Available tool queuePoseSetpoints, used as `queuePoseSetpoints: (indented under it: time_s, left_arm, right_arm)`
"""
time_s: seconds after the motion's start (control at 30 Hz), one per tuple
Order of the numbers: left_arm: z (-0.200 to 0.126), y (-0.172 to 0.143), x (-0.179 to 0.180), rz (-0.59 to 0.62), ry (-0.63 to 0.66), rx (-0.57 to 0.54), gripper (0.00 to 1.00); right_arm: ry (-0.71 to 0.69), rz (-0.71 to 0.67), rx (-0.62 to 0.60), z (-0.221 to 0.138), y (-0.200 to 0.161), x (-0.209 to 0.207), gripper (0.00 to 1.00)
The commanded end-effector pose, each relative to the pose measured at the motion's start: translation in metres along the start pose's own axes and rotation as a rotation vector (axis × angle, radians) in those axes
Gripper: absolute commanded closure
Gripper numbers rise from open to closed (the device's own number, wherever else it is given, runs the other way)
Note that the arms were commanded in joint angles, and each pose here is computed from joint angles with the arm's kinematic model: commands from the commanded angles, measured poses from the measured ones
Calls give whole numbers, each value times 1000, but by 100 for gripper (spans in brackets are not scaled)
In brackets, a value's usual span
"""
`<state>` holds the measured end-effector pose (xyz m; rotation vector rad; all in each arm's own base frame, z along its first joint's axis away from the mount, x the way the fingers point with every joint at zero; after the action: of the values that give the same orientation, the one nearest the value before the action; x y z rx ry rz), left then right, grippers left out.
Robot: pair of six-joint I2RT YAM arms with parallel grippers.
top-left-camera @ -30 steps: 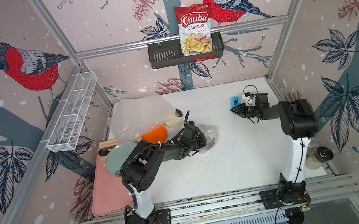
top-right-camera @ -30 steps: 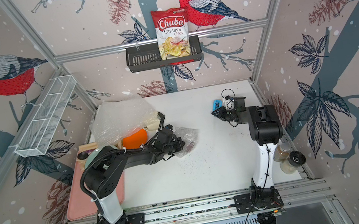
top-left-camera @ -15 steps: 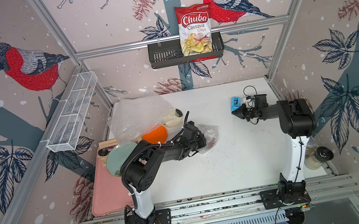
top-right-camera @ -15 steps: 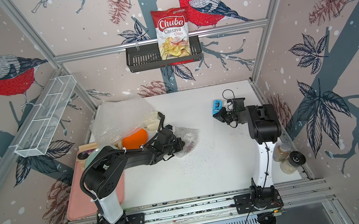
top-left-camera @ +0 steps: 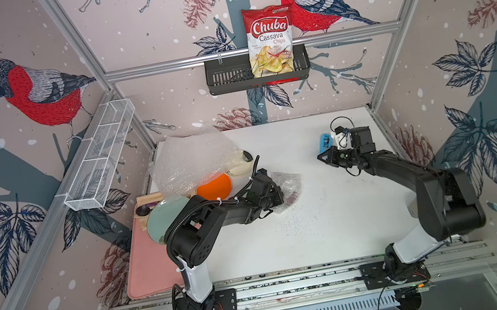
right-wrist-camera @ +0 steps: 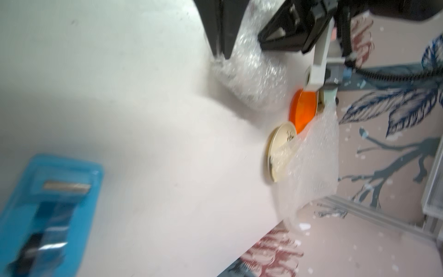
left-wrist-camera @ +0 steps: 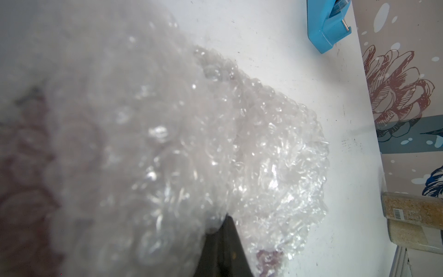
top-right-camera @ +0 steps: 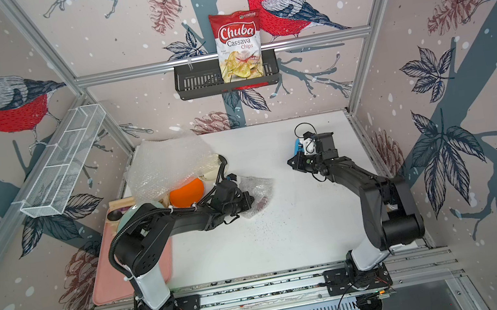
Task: Wrap dinner plates in bubble wrap
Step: Tear off the tape using the Tape Cutter, then stick the tape on the bubble wrap.
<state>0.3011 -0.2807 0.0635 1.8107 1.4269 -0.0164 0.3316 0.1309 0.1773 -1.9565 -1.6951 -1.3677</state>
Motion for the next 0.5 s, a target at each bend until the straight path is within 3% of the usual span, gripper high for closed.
queuePoseSetpoints:
  time_s: [0.0,0.23,0.47]
  left_arm:
    - [-2,-39,35,-19,182,173,100]
    - [-2,-39,32,-2,147,164,100]
    - [-1,-39,30,26,127,164,100]
  right_arm:
    - [10,-141,102,-17,-46,22,100]
    - [258,-267,186,-56,-113,97,100]
    - [433,-342,333,-49,-128,140,100]
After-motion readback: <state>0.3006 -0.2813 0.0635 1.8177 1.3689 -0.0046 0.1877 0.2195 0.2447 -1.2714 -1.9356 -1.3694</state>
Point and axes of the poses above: each gripper's point midway between its finger pads, its own z axis out along the fingers, its own x axis along the line the jaws close on, y = z × x, the point moved 6 cm from there along -z, back along the fingers, and after that the axes turned 12 degrees about z, right-handed, at the moved point
